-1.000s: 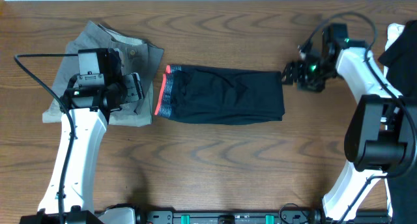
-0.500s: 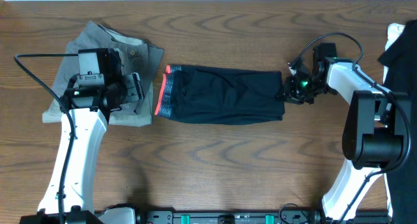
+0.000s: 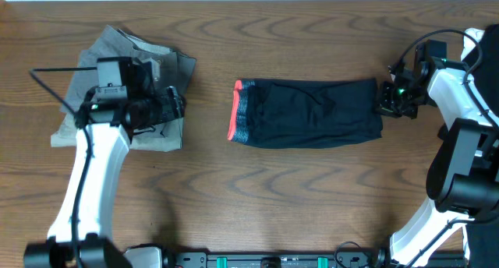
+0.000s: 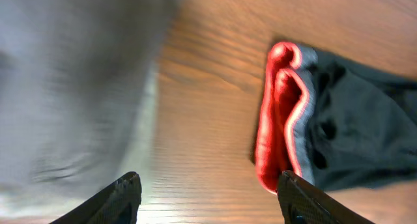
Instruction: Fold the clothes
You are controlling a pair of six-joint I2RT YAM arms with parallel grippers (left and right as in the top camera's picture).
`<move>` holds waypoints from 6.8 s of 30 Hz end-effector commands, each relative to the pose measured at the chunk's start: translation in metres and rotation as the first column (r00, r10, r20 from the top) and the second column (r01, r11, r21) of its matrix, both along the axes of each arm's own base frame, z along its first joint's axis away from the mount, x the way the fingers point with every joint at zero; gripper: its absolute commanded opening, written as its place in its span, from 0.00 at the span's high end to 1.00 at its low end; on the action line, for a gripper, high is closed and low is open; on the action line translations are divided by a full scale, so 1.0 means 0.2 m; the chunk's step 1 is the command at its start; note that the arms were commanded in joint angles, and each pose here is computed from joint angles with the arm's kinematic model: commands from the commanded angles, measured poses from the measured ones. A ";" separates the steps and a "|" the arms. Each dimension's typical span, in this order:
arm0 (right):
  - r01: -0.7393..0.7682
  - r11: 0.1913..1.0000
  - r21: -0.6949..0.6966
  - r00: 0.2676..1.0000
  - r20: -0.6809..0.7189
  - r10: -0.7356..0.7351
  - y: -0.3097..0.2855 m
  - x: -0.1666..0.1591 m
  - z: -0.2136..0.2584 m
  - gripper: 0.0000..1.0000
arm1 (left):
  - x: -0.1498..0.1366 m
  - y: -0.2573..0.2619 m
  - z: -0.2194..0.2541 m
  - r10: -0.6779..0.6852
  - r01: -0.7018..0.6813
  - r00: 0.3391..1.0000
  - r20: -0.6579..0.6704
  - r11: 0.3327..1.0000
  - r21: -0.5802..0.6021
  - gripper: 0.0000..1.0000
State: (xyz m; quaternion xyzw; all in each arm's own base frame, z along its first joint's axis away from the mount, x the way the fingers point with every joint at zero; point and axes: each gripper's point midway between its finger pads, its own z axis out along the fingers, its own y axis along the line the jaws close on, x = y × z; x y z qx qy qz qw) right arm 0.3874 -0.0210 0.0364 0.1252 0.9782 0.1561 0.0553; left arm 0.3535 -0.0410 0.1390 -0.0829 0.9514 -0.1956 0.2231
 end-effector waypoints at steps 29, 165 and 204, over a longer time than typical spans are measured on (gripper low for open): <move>-0.037 0.999 0.021 0.971 0.238 0.031 0.05 0.08 0.44 0.44 | 0.15 -0.84 -0.67 -0.323 0.245 0.938 -0.123 0.873 -0.422 0.11; -0.431 0.900 0.064 0.811 0.464 0.356 0.77 0.30 0.40 0.70 | 0.51 -0.33 0.16 -0.225 0.304 0.930 0.291 0.915 -0.264 0.94; -0.308 0.924 -0.226 0.556 0.746 0.368 0.53 -0.01 1.39 0.27 | -0.36 0.37 1.01 -0.031 -0.093 0.888 0.459 0.965 0.245 0.02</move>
